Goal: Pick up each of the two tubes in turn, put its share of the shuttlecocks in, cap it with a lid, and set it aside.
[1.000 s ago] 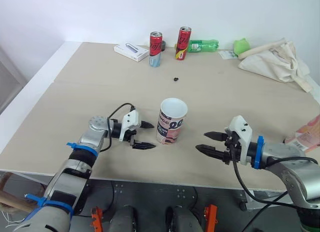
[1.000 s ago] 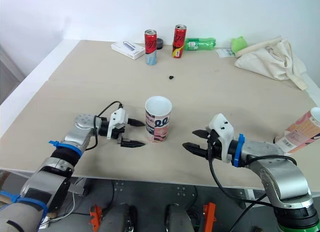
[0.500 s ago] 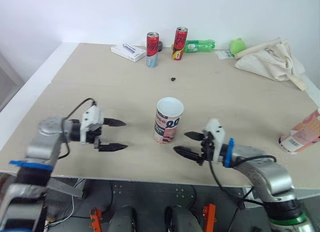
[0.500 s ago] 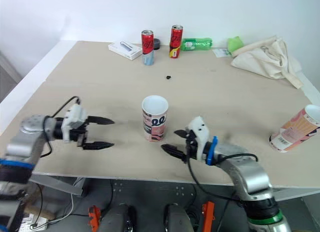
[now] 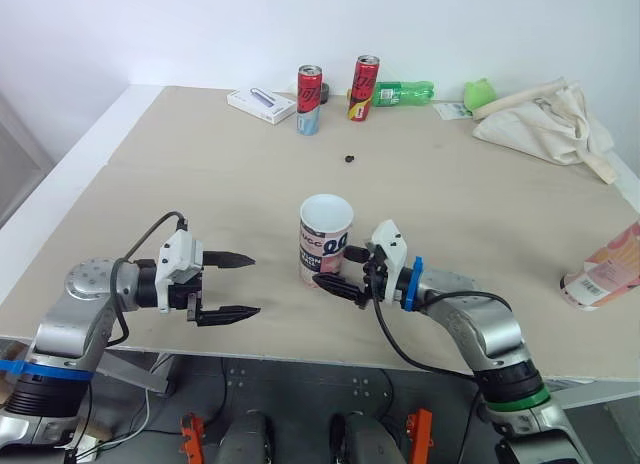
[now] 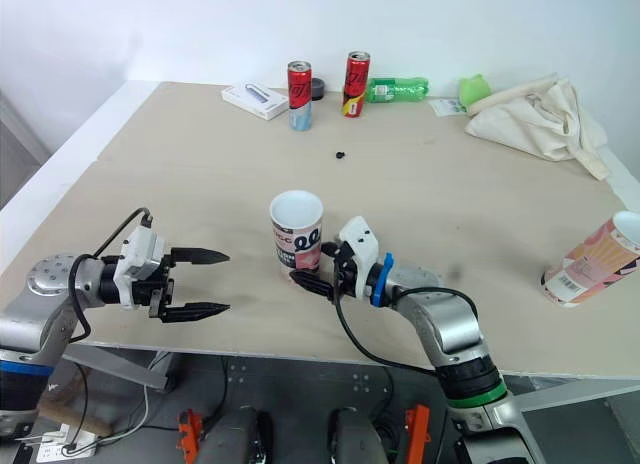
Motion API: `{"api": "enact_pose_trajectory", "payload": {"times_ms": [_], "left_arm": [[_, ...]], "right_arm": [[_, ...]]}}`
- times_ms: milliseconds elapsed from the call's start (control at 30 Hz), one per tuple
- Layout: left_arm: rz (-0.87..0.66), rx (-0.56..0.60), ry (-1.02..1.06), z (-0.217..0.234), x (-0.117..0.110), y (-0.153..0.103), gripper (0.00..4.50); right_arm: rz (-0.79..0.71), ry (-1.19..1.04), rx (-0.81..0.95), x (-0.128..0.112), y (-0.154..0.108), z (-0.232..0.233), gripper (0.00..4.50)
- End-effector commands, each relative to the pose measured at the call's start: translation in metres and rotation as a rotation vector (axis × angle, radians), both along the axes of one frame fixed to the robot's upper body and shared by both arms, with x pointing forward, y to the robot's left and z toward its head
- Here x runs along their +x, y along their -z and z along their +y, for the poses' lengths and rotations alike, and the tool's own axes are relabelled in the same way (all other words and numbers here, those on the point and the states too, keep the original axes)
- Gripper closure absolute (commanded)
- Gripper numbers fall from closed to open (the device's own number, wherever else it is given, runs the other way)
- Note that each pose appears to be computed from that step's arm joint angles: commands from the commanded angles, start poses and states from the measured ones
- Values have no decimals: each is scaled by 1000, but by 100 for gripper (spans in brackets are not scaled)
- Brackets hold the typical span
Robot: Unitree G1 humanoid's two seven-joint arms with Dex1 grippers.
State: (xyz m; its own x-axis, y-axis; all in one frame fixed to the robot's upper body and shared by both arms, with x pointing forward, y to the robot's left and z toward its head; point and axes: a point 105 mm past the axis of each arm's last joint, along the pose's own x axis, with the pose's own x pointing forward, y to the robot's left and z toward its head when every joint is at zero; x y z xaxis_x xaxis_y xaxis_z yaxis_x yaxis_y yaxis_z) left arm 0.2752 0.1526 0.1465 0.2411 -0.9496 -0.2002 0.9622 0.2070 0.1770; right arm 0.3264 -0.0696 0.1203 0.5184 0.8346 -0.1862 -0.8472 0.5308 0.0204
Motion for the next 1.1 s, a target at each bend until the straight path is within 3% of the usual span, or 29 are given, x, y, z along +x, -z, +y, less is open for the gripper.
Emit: {"api": "enact_pose_trajectory", "payload": {"times_ms": [33,167,367,567,733,833,933,1100], "left_arm": [[-34,-25,0,-3,-2,-8,0],[-34,-29,-5,-4,-2,-9,0],[-38,-64,-37,-4,6,-12,0],[-28,-140,-72,-15,16,-15,0],[-36,-160,-73,-22,18,-14,0],[-33,-162,-70,-23,19,-12,0],[-38,-162,-69,-25,22,-12,0],[-75,-161,-83,-32,32,-15,0]], "right_arm": [[-47,9,35,10,-12,5,9],[-44,-10,50,9,-11,7,9],[-45,34,74,12,-17,-3,174],[-125,124,91,8,-44,-36,174],[-263,518,90,29,-73,-105,174],[-252,863,20,46,-65,-156,174],[-157,1218,74,51,-45,-198,174],[-45,1484,186,58,-25,-225,174]]}}
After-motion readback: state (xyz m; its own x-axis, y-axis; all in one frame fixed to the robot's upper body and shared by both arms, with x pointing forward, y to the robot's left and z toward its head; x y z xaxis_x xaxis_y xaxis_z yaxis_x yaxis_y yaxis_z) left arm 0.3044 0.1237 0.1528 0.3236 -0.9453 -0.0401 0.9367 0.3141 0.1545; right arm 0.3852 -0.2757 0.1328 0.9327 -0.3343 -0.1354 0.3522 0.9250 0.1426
